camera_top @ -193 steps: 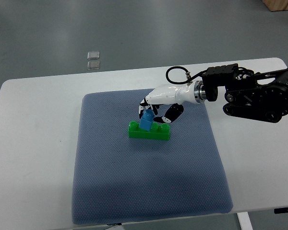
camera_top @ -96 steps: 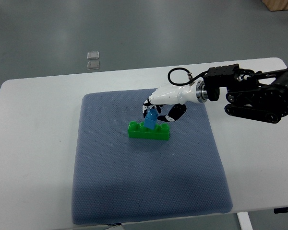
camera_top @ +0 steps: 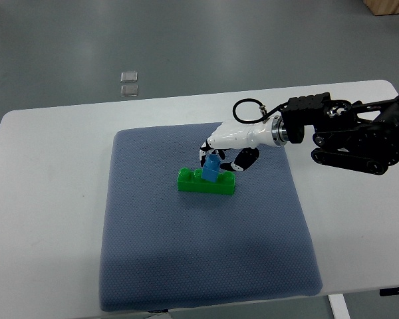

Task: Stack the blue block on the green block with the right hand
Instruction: 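Lower the blue block onto the green block's studs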

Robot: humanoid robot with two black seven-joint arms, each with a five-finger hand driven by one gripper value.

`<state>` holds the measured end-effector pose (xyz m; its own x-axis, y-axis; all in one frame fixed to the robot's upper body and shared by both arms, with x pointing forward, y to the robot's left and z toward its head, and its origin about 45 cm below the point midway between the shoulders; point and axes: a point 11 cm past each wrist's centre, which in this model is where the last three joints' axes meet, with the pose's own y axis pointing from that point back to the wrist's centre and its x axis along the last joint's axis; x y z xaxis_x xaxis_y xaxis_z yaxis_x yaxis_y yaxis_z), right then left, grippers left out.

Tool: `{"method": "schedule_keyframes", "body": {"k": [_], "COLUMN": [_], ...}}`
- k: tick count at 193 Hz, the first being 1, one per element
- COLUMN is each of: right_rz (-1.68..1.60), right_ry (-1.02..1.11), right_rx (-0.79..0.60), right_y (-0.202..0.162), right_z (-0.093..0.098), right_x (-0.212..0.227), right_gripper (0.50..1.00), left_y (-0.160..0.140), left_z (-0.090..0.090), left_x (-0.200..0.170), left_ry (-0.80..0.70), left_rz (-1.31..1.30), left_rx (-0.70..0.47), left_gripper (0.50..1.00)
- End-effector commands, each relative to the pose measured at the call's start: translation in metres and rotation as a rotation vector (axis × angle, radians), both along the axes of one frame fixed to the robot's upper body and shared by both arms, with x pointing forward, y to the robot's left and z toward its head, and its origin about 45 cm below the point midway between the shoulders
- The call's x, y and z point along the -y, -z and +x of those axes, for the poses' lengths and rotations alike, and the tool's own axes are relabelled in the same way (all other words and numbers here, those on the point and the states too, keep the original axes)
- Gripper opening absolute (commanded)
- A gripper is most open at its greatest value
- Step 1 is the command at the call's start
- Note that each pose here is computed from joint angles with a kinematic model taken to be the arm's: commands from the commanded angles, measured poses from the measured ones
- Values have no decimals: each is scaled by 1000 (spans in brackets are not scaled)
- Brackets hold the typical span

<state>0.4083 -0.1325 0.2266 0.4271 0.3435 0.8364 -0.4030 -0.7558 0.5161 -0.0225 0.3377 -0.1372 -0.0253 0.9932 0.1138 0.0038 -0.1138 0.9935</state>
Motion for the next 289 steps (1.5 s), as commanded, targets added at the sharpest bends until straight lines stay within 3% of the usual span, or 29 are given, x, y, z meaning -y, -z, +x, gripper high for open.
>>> {"method": "schedule_keyframes", "body": {"k": [1, 289], "right_rz": [-2, -50], "right_ry": [-1, -35], "right_rx": [-1, 37], "right_y": [2, 18], "right_z": [0, -1], "right_x": [0, -1], "right_gripper": [500, 500], "left_y": [0, 0], "left_z": [0, 0], "left_x": [0, 0], "left_ry": [1, 1], "left_rz": [0, 0], "left_rx": [0, 0], "left_gripper": [1000, 1000]}}
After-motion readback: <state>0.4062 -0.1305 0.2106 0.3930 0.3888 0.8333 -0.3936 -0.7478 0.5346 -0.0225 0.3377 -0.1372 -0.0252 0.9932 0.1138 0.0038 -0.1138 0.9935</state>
